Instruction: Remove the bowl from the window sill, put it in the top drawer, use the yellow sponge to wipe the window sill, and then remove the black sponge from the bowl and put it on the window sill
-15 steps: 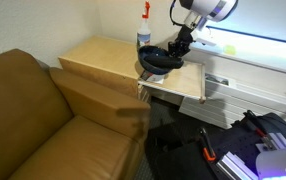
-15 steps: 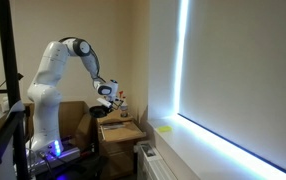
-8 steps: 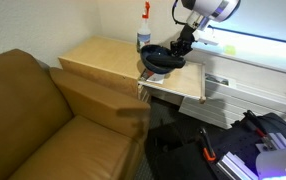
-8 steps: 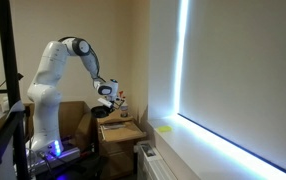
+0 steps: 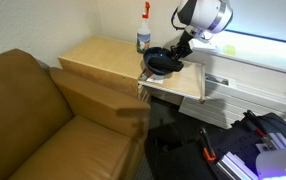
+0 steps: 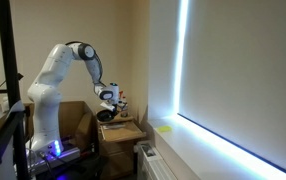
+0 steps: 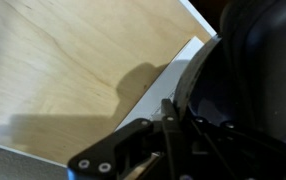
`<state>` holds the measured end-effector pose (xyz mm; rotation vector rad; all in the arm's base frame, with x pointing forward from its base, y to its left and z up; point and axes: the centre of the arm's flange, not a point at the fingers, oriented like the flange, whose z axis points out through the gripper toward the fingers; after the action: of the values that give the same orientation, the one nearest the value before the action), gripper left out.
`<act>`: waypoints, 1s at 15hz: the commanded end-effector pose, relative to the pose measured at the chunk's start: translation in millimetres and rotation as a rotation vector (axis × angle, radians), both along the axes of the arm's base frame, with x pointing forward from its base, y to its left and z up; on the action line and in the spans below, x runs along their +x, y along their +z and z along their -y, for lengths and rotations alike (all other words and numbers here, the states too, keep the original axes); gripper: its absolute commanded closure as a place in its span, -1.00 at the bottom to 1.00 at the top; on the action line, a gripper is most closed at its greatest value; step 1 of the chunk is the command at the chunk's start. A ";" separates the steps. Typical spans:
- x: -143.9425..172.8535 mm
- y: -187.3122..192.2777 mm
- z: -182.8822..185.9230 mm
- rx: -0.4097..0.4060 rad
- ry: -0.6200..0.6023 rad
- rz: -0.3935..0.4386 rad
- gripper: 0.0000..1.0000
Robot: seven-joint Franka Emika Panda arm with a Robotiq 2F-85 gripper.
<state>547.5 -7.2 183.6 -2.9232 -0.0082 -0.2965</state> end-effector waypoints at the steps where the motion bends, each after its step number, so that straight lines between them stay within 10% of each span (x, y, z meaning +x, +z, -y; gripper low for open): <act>1: 0.4 -1.0 -0.3 0.005 -0.006 -0.008 0.84; 15: -45.2 -51.7 -39.7 -0.179 0.327 0.052 0.96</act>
<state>502.7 30.1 114.6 -2.9960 -0.4964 -0.2025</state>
